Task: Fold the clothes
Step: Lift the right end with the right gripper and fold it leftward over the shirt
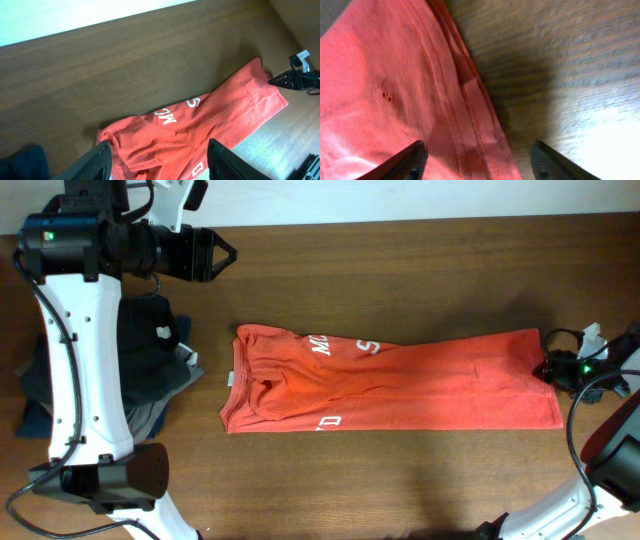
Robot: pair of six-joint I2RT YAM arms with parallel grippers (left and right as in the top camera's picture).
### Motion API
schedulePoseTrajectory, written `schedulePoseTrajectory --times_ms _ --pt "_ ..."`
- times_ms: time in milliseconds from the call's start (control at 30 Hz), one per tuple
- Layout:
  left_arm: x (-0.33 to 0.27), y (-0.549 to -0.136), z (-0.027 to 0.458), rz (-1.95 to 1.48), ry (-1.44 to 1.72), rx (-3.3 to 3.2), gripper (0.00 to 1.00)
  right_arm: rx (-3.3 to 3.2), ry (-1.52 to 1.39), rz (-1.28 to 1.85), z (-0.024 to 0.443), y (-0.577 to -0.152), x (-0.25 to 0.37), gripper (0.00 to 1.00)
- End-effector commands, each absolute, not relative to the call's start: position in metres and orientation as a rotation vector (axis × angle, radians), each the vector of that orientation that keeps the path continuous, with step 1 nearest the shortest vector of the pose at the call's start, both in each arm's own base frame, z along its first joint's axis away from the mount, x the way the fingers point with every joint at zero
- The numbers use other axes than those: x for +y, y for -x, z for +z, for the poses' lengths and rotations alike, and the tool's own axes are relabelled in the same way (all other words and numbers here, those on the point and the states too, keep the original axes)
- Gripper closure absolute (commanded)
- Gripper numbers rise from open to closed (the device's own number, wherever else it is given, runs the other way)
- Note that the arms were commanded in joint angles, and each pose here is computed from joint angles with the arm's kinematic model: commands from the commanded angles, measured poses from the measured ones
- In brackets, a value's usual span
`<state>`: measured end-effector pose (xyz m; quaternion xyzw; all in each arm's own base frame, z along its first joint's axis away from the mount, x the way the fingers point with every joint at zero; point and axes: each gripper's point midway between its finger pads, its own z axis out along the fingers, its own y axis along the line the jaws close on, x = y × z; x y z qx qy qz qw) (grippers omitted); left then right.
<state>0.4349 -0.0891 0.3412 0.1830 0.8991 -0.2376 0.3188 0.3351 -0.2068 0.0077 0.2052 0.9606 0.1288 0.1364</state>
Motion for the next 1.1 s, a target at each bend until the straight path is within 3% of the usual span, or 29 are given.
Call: schedulePoseTrajectory --times_ms 0,100,200,300,433,567,867,1067 --pt "-0.088 -0.43 0.356 -0.595 -0.505 2.319 0.39 2.849 -0.644 0.464 -0.013 -0.32 -0.193 0.38" --pt "-0.088 -0.431 0.357 -0.593 -0.506 2.312 0.39 2.854 -0.652 0.513 -0.011 -0.317 -0.186 0.53" --pt "-0.088 -0.432 0.358 -0.591 -0.507 2.308 0.39 2.865 -0.662 0.528 -0.011 -0.314 -0.183 0.82" --pt "-0.088 -0.431 0.357 -0.592 -0.507 2.31 0.39 2.853 -0.661 0.556 -0.01 -0.316 -0.18 0.83" --pt "-0.088 -0.431 0.357 -0.592 -0.507 2.31 0.39 2.797 -0.644 0.606 0.001 -0.327 -0.179 0.96" --pt "-0.088 -0.432 0.357 -0.592 -0.507 2.31 0.39 2.756 -0.625 0.558 0.034 -0.343 -0.192 0.96" --pt "-0.081 -0.426 0.376 -0.559 -0.499 2.256 0.38 2.647 -0.766 0.132 0.167 -0.355 -0.256 0.96" --pt "-0.068 -0.416 0.402 -0.511 -0.477 2.19 0.37 2.618 -0.738 0.082 0.224 -0.352 -0.252 0.96"
